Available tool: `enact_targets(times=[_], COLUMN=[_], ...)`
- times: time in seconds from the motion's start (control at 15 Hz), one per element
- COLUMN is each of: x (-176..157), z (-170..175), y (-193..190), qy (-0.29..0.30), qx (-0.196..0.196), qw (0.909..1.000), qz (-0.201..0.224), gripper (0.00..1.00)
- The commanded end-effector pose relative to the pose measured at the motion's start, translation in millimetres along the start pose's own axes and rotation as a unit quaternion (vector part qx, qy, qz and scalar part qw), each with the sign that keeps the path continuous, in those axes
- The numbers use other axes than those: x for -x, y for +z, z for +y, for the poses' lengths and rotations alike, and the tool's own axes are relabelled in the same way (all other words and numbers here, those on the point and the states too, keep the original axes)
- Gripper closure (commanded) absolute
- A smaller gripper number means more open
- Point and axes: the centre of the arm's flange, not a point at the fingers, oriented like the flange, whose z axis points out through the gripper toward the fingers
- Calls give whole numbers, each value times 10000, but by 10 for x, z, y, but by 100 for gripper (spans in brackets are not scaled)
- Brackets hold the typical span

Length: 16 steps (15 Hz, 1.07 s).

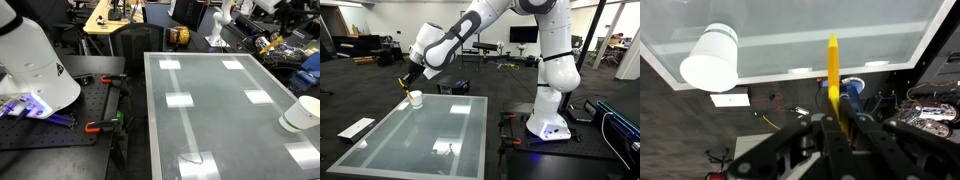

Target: Take the pen out of the cup and put it on the table

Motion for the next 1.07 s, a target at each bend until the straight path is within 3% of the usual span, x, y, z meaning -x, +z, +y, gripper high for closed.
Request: enact_targets(times=[0.0,0.27,0.6,0.8,1.0], x=[5,51,136,230,375], z=[151,224,205,167,118], y=[-95,-35,71,158,298], qy=[-208,-366,-660,-1127,-1750], qx=[-203,-326,-467,-608,-692], qw=[9981,9915,9768,9621,9386], qz=[-548,-1205,-1981,-2408,-2891], gripper=[97,97,97,97,97])
